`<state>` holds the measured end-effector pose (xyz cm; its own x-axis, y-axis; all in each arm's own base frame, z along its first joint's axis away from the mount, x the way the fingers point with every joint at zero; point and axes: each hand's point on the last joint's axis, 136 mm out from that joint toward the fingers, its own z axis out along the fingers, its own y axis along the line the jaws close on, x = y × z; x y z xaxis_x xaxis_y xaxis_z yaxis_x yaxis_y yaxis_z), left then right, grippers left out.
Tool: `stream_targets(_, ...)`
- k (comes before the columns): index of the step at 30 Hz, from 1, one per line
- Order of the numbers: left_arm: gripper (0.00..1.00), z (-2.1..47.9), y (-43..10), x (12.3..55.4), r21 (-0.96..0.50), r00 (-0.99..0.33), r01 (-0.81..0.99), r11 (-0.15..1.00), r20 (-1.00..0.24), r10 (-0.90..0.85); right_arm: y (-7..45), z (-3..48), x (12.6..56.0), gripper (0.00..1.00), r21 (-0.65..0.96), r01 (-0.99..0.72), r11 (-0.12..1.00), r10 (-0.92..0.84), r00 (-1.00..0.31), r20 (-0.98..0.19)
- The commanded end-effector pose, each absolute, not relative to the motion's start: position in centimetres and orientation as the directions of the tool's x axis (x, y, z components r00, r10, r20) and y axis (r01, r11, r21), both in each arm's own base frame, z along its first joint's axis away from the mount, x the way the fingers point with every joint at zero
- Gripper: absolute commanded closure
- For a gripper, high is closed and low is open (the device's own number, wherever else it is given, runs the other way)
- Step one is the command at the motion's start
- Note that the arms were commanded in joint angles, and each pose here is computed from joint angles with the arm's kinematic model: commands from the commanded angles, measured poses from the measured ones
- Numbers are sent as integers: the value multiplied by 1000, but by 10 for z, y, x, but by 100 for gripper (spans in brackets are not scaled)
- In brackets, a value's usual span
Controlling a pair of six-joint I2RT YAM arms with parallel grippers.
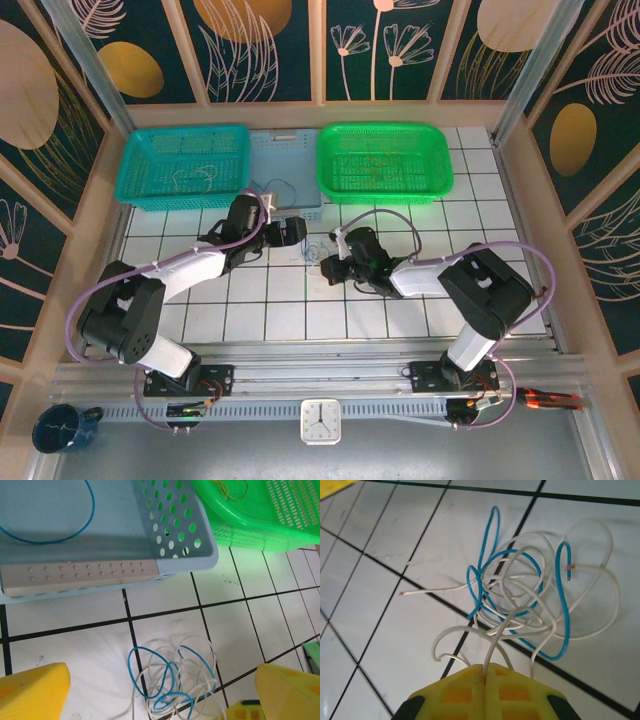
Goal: Untangle the cables
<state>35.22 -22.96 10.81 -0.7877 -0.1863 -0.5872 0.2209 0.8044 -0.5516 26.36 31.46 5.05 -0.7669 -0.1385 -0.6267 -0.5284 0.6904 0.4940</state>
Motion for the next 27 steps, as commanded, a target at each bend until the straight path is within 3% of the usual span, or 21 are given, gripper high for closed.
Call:
stream_targets(1,5,95,-228,349,-536,-800,222,814,-578,-162,322,69,257,100,496,-601,626,-152,-719,-679)
stream_targets(9,6,88,-228,344,-541,-815,221,812,-560,-151,317,72,263,100,534,-564,630,-96,-738,-668)
stream_targets(13,12,85,-228,334,-556,-828,222,801,-542,-146,315,71,267,100,528,-553,645,-91,-741,-665)
stream_targets(20,26,77,-224,312,-585,-856,197,787,-494,-153,311,84,271,69,506,-549,665,-87,-730,-678)
stream_targets(27,35,70,-224,303,-550,-865,205,809,-489,-113,306,105,279,62,477,-555,682,-70,-698,-713)
